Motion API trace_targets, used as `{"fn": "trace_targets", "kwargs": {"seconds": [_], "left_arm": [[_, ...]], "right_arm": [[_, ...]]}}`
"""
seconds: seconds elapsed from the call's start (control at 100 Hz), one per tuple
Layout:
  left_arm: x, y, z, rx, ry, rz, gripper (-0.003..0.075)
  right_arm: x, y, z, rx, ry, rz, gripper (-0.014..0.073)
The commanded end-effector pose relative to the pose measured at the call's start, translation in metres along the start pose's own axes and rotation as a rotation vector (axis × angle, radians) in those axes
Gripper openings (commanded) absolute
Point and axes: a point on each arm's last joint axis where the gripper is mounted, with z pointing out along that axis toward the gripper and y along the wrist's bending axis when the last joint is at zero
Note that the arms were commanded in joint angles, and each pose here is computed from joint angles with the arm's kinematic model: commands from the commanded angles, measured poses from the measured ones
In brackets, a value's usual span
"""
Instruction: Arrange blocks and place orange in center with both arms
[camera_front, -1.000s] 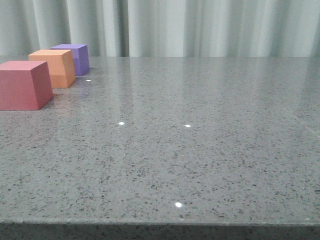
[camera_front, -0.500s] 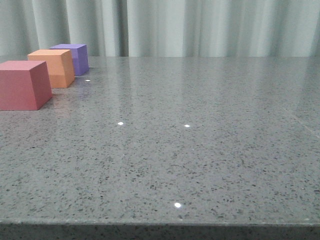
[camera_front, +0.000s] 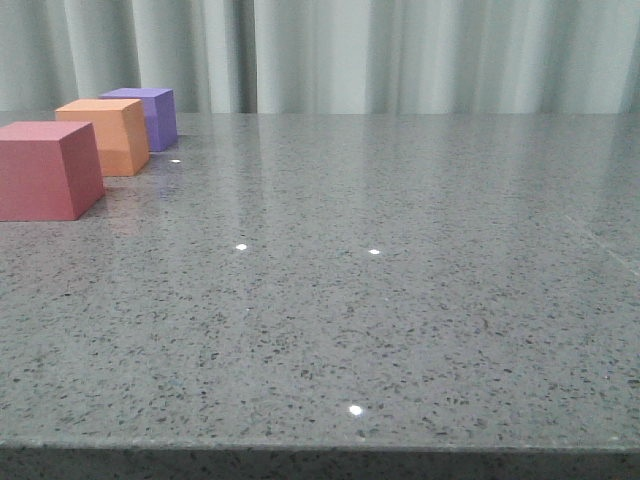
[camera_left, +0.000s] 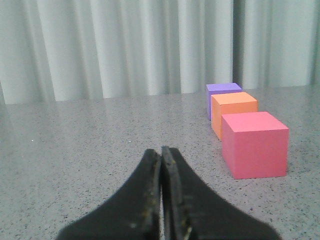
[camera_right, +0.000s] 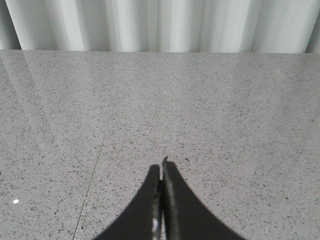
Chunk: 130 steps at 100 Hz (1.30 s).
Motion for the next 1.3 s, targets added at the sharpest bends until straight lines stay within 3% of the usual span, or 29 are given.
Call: {"fn": "trace_targets", "kwargs": {"seconds": [0.0, 0.7, 1.19, 1.29], "left_arm": [[0.005, -0.001, -0.002, 0.009, -0.076, -0.013, -0.0020], [0.005, -0.001, -0.002, 0.009, -0.076, -0.013, -0.0020], [0.005, -0.001, -0.002, 0.009, -0.076, -0.013, -0.0020], [0.005, -0.001, -0.002, 0.009, -0.076, -0.013, -0.0020]], "right_arm": [[-0.015, 0.000, -0.002, -0.001, -0.102, -0.021, -0.0069], [-0.010, 0.000, -0.014, -0.002, -0.137, -0.020, -0.0069], [0.085, -0.002, -0.064, -0.025, -0.387, 0.039, -0.0069], [0.098, -0.001, -0.056, -0.026, -0.358, 0.041, -0.0069]]}}
